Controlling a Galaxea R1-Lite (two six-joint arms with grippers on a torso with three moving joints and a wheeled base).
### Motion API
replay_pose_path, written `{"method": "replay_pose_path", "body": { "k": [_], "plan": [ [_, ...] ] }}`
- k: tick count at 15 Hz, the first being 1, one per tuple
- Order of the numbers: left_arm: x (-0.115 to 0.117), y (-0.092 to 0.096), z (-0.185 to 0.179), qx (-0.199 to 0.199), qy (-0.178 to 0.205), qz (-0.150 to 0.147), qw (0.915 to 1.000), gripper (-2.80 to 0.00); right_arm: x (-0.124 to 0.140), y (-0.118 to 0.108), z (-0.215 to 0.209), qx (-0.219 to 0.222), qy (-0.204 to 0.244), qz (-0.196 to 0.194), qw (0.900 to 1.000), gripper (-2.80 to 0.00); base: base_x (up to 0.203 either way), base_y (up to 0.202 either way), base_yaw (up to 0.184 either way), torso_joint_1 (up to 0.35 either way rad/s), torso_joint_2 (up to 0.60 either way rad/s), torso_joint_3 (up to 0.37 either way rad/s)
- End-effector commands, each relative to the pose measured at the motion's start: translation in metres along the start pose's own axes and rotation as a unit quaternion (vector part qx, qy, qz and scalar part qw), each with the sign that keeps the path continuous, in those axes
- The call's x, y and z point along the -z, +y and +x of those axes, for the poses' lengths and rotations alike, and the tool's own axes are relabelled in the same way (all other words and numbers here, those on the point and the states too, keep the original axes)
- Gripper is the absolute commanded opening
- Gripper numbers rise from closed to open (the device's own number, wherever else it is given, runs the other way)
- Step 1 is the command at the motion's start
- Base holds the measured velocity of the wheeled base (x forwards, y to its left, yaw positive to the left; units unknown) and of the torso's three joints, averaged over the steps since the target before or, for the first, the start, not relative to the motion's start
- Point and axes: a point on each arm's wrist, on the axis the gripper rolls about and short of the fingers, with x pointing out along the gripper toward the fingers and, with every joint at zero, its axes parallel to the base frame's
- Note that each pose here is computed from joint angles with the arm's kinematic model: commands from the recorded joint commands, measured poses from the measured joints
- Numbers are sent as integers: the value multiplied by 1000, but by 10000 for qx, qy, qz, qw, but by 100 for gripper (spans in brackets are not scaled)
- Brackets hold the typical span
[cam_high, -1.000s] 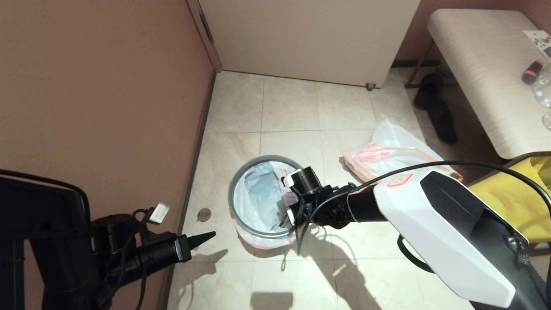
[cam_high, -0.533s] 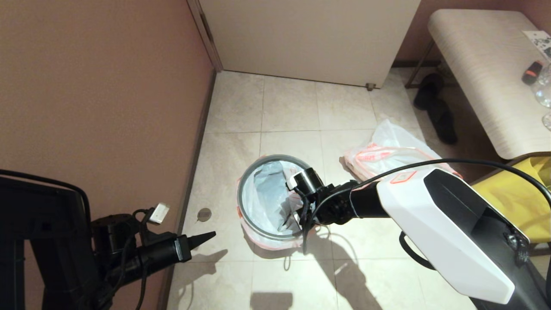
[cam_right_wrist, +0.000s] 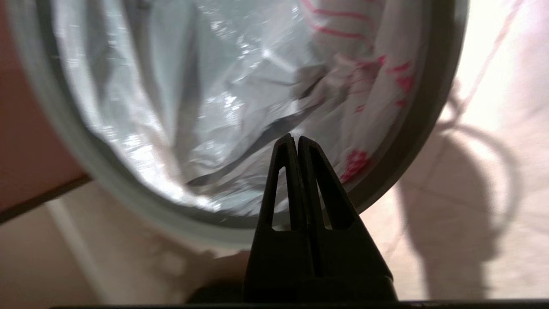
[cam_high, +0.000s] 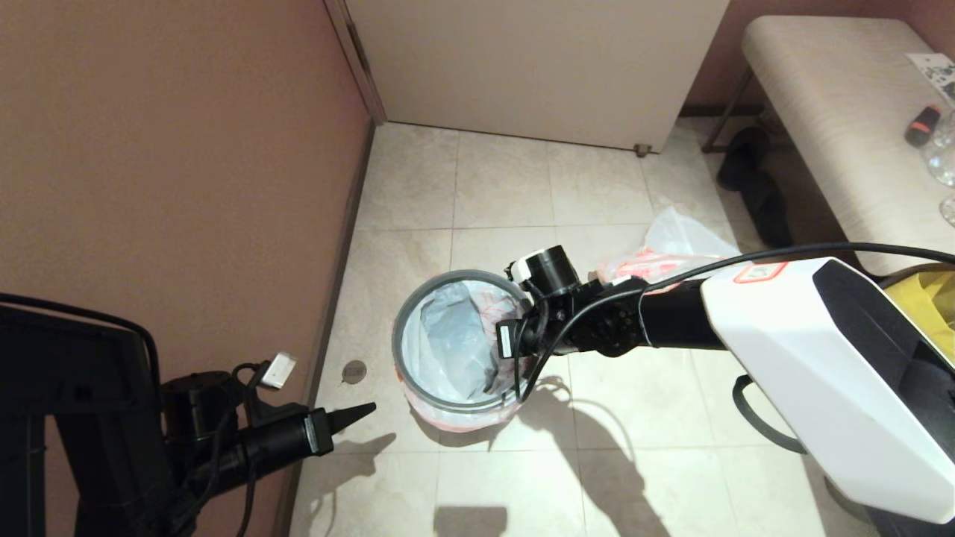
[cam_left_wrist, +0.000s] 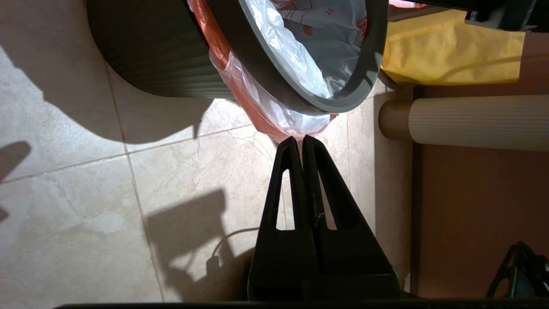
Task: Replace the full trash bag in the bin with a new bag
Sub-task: Place the trash can ring on the trash can
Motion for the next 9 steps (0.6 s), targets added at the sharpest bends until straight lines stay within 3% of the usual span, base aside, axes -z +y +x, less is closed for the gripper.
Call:
{"method": "replay_pose_path", "body": {
  "k": [1,3,5,7,9],
  "plan": [
    [-3,-1,0,120,-107,129,9998,-280,-8,-9,-13,-523,169,489,9973,-280,0,0,0,0,0,0],
    [-1,0,-1,345,1,120,9993,-280,-15,-38,-17,-1207,498,1264,9833,-280,0,0,0,0,0,0],
    [6,2,0,338,108,303,9989,-280,-20,-78,-17,-1756,736,2114,9587,-280,0,0,0,0,0,0],
    [11,2,2,366,210,380,9984,-280,-2,-107,-11,-2097,1075,2454,9403,-280,0,0,0,0,0,0],
    [16,3,4,380,296,476,9977,-280,13,-121,-3,-2319,988,2481,9354,-280,0,0,0,0,0,0]
  ]
}}
